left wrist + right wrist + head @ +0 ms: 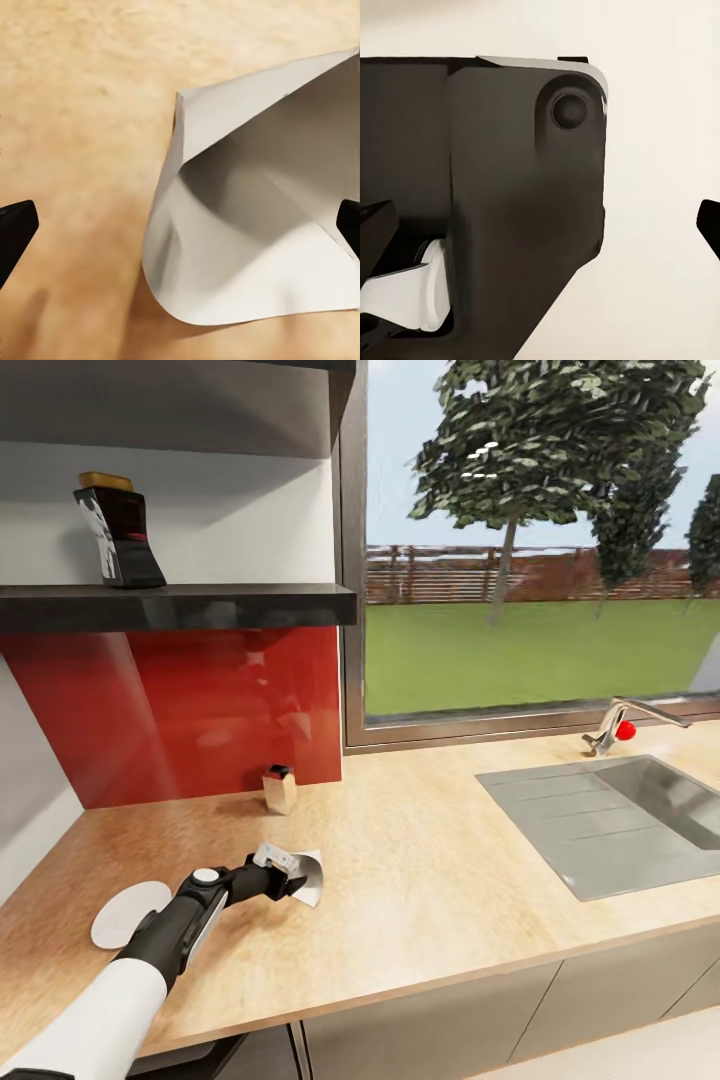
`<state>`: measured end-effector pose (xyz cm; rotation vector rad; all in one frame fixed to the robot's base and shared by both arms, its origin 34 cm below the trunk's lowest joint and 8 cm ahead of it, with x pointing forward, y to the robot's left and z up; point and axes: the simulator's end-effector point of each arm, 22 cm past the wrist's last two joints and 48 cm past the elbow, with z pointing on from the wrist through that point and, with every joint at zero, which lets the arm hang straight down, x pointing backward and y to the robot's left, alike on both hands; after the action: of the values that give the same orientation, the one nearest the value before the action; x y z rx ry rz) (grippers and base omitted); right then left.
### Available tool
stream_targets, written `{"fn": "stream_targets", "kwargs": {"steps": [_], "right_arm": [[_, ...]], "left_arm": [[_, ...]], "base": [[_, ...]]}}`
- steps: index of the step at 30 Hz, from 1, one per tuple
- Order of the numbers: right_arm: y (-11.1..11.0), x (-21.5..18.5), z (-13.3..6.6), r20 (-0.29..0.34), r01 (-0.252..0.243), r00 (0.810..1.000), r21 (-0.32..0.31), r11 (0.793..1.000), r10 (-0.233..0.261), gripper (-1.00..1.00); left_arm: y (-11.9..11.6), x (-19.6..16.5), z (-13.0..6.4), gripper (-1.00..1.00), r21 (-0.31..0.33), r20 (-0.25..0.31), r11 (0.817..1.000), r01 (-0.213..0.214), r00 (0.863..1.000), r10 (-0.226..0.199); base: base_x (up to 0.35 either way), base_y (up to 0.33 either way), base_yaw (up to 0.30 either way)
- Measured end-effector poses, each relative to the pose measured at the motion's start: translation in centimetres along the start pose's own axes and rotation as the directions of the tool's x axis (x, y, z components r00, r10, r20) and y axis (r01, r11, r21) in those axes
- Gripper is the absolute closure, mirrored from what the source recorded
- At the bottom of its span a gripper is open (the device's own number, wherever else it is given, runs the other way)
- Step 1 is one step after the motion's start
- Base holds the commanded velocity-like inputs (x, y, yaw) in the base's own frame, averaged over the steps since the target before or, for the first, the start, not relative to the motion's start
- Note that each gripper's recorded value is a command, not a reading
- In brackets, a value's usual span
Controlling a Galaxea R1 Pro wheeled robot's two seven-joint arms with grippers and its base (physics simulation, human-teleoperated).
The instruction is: Set up a coffee station on the kitchen countertop: keep the coffee maker on the countertop, move the bottle of coffee from the kitchen shelf to the counter next to the coffee maker, place a paper coffee filter on top of the coffee maker, put the saucer next to the coffee maker with the coffee cup on the saucer, and place the electric kettle next to the coffee maker.
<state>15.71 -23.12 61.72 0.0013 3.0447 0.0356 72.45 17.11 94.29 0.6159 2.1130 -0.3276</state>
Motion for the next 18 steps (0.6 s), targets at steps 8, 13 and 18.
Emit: {"fn": "stream_targets", "kwargs": {"steps": [8, 13, 18], "right_arm": [[0.01, 0.06, 0.0, -0.001, 0.001, 1.0, 0.0, 1.0, -0.001, -1.0], [0.01, 0.06, 0.0, -0.001, 0.001, 1.0, 0.0, 1.0, -0.001, -1.0], [0.01, 0.06, 0.0, -0.001, 0.001, 1.0, 0.0, 1.0, -0.001, -1.0]], "left_arm": [[0.26, 0.06, -0.02, -1.0, -0.009, -0.013, 1.0, -0.03, 0.999, 0.03], [0.31, -0.08, -0.02, -1.0, -0.01, -0.011, 0.999, -0.036, 0.999, 0.036], [0.26, -0.12, 0.0, -1.0, -0.01, -0.01, 0.999, -0.036, 0.999, 0.036]], "base": [[0.0, 0.0, 0.0], [0.0, 0.0, 0.0], [0.0, 0.0, 0.0]]}}
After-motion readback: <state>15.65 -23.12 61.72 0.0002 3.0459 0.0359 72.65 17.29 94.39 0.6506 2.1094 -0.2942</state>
